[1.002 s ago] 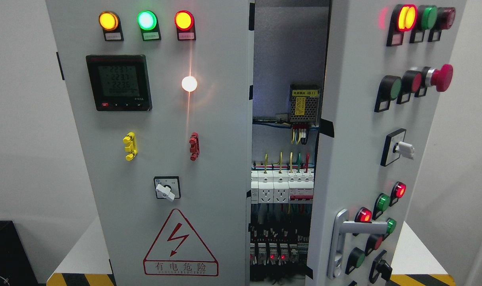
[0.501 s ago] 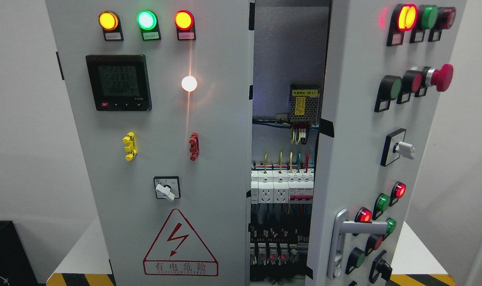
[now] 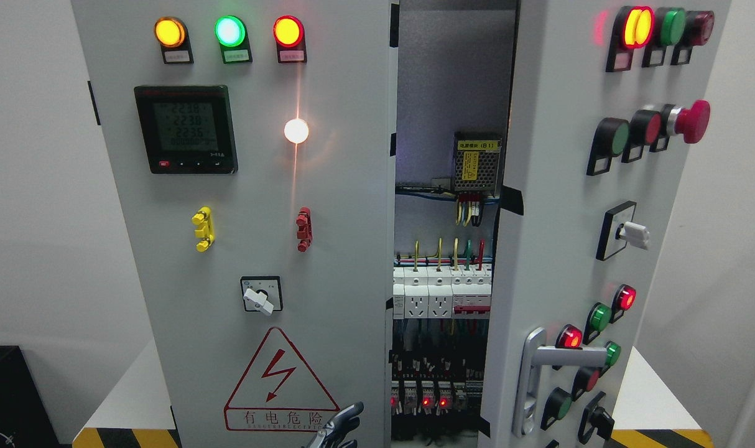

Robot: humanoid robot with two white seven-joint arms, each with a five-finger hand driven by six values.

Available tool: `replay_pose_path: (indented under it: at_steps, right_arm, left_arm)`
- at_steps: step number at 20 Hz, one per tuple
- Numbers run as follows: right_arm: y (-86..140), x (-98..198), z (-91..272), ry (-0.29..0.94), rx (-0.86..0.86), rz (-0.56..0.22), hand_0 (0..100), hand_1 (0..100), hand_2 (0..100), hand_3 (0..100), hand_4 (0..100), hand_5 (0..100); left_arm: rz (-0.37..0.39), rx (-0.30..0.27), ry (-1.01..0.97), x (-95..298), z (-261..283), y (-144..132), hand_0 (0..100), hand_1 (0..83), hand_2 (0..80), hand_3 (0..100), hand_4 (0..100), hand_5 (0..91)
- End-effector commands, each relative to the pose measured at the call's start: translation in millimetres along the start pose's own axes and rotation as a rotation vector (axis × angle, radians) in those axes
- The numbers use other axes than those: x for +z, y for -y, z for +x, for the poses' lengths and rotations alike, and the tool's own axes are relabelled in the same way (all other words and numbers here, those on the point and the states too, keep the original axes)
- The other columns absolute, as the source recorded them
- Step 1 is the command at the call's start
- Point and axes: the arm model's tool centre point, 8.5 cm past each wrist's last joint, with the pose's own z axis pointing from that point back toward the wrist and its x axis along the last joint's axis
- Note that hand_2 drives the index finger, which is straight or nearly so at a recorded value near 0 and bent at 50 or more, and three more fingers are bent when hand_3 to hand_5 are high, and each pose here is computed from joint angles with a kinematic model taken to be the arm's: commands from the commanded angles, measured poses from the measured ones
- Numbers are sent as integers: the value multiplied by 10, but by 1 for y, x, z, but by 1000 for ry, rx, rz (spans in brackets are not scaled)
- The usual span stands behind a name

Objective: Open door with both hands
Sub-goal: 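Raise the left hand into the gap beside the ajar door panel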

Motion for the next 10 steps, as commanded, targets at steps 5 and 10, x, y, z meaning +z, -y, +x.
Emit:
replay_pose_path:
  at_steps: [5, 10]
  right_arm:
    - [0, 0, 0, 1, 0, 0, 0, 0, 0, 0, 0, 0]
    - [0, 0, 0, 1, 0, 0, 0, 0, 0, 0, 0, 0]
  left_arm:
    - [-152, 44, 65, -41, 59, -26, 0, 0, 0, 0, 0, 0]
    - [-206, 48, 67, -70, 91, -32, 0, 0, 0, 0, 0, 0]
